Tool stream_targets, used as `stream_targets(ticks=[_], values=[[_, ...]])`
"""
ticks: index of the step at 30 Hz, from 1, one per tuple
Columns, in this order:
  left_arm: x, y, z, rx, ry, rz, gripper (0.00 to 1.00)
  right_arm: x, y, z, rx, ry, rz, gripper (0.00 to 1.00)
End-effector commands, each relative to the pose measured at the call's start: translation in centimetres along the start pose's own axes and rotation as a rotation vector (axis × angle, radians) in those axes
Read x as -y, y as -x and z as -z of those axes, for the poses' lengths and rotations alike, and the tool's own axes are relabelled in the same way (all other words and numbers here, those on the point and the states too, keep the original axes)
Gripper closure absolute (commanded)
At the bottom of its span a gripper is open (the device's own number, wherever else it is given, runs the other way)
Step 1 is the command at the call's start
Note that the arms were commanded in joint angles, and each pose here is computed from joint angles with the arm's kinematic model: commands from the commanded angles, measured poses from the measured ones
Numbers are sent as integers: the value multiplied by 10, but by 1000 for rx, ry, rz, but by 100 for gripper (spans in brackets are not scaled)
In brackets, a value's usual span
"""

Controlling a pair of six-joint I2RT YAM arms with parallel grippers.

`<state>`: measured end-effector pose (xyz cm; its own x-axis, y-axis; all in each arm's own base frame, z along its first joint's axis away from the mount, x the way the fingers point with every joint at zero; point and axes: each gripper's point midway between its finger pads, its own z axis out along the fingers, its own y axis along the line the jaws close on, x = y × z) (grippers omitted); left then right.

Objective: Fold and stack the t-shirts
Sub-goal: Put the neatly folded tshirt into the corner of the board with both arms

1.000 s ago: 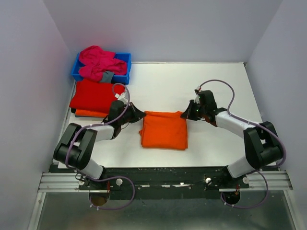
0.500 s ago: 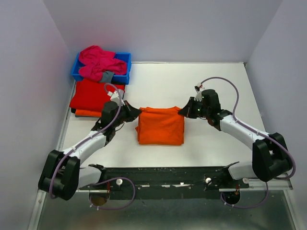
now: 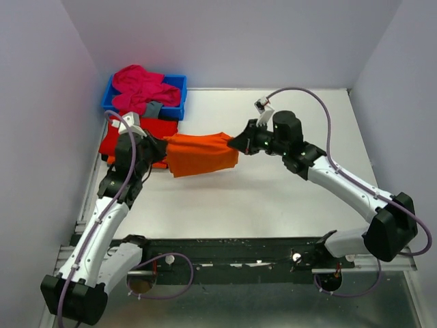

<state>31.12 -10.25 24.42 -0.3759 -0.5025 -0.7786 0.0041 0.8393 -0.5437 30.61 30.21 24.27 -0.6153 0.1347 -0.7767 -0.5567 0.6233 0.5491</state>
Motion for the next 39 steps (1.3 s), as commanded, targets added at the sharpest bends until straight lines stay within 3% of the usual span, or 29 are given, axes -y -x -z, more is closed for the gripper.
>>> stream_targets(ticks=[1, 10, 18, 27, 39], values=[[-56, 40, 29, 65, 312, -48, 100, -44, 26, -18, 32, 55, 54, 99], [-125, 124, 44, 172, 581, -19, 100, -111, 34, -85, 1, 159, 51, 99], [-168, 177, 47, 272, 686, 15, 100, -135, 27, -148, -12, 190, 11, 99], [-183, 206, 43, 344, 733, -9, 100, -141, 17, -190, -28, 194, -13, 99], [-205, 216, -16, 255, 699, 26, 100, -123, 12, -234, -7, 135, -37, 99]])
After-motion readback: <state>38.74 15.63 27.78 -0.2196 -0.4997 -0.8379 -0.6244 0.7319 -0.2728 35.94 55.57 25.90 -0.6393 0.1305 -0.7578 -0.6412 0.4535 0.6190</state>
